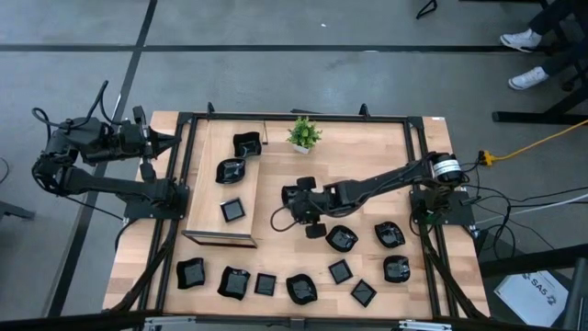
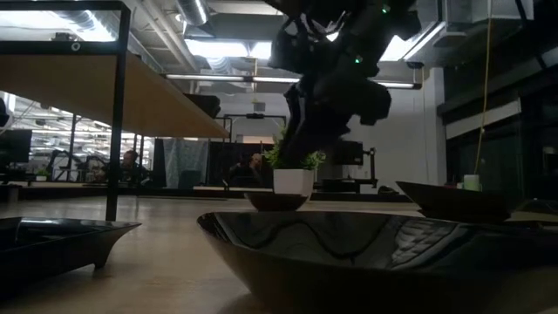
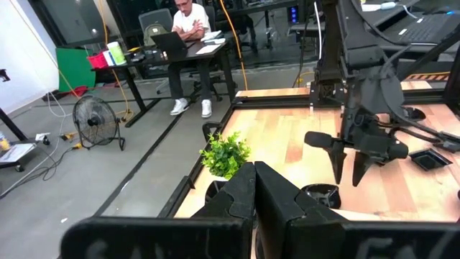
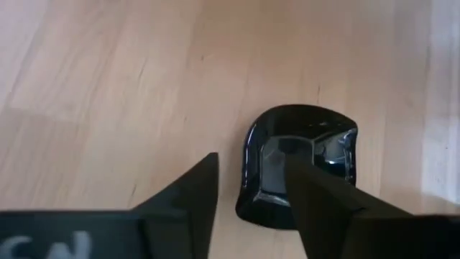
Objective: Pick & Place Mini shaped plates
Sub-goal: Stack the black leaf shape bowl on top of the black leaf shape bowl on the shelf
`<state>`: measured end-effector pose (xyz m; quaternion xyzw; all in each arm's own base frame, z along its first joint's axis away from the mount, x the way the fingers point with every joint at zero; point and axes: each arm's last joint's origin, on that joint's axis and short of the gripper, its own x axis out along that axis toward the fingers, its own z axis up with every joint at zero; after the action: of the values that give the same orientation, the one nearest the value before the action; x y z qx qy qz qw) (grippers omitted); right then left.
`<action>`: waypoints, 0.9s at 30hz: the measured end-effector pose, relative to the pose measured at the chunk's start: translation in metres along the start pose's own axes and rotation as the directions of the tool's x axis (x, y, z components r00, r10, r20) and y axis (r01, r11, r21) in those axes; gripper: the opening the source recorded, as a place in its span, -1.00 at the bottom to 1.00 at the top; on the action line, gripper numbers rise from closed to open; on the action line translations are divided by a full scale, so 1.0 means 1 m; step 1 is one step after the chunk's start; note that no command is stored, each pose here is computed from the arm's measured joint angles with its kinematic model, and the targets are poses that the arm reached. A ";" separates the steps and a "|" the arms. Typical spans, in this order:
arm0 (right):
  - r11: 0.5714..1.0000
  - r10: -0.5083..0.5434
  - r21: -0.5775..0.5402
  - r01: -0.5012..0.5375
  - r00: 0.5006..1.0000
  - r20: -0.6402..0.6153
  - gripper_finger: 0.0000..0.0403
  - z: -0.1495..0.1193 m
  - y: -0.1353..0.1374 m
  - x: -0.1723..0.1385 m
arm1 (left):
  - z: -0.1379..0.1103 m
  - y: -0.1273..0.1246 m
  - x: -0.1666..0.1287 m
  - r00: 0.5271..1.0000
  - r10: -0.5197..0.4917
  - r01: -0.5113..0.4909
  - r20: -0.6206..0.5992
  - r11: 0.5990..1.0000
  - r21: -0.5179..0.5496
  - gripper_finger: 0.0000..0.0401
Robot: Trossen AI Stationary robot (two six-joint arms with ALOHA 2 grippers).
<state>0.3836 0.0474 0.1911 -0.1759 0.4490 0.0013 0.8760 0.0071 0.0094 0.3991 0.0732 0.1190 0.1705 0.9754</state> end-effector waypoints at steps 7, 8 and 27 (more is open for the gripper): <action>0.990 -0.023 0.137 0.020 1.000 0.016 -0.06 -0.012 0.000 0.012 | 0.000 0.000 0.000 1.000 0.000 0.000 0.000 1.000 0.000 -0.98; 0.989 -0.034 0.146 0.031 0.999 0.012 -0.06 -0.012 0.000 0.014 | 0.000 0.000 0.000 1.000 0.000 0.000 0.000 1.000 0.000 -0.98; 0.973 -0.095 0.207 0.099 0.995 -0.029 -0.40 -0.022 0.006 0.042 | 0.000 0.000 0.000 1.000 0.000 0.000 0.000 1.000 0.000 -0.98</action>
<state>0.3907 0.0400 0.1447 -0.1052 0.4458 -0.0901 0.8843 0.0071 0.0094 0.3991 0.0732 0.1192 0.1706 0.9754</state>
